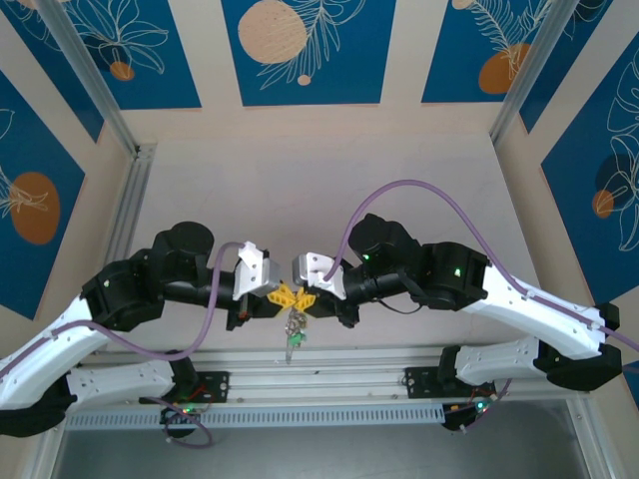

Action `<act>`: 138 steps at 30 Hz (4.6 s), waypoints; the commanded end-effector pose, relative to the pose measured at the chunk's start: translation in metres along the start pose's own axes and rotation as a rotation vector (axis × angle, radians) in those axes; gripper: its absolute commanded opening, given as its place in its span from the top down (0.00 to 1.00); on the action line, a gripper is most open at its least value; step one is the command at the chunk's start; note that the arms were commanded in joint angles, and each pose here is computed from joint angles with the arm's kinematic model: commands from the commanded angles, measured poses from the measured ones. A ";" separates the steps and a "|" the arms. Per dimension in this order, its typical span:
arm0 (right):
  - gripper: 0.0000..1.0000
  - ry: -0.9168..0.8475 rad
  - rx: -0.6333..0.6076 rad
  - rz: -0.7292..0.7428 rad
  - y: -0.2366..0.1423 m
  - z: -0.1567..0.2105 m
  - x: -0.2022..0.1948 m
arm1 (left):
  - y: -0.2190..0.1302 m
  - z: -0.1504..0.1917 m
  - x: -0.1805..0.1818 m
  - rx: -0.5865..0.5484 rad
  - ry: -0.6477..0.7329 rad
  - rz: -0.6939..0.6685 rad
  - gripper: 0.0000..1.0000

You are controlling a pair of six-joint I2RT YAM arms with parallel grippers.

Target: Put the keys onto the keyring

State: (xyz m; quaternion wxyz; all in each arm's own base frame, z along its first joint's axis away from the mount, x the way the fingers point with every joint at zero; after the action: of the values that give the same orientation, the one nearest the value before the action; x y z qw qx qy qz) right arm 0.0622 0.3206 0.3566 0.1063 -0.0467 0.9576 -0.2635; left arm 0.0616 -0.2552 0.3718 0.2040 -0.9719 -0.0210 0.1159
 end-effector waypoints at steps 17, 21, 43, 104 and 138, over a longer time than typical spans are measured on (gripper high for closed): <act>0.61 0.041 -0.232 -0.037 -0.039 -0.018 0.017 | -0.015 -0.022 -0.033 -0.181 0.048 0.159 1.00; 0.64 0.060 -0.251 -0.064 -0.026 -0.021 0.014 | -0.019 -0.025 -0.036 -0.206 0.057 0.171 1.00; 0.82 0.085 -0.274 -0.125 -0.012 -0.026 0.013 | -0.027 -0.028 -0.038 -0.285 0.079 0.159 1.00; 0.94 0.060 -0.412 -0.175 -0.016 -0.035 0.027 | -0.033 -0.060 -0.031 -0.581 0.048 0.172 1.00; 0.88 0.042 -0.473 -0.031 -0.022 -0.039 0.004 | -0.036 -0.072 -0.023 -0.702 -0.016 0.170 1.00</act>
State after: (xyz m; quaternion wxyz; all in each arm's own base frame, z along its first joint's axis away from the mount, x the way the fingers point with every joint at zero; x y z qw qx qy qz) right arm 0.0469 0.3188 0.4092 0.0750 -0.0865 0.9931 -0.0239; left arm 0.0521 -0.2586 0.4338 -0.1027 -0.9845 0.0342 0.1380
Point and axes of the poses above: each hand's point on the last joint's axis, 136 mm out from that joint toward the fingers, its own y axis out along the fingers, its own x axis along the line the jaws close on, z = x × y, the point moved 1 cm from there along -y, back along the fingers, and after that the axes turned 11 degrees about -y, right-handed, at the moved point
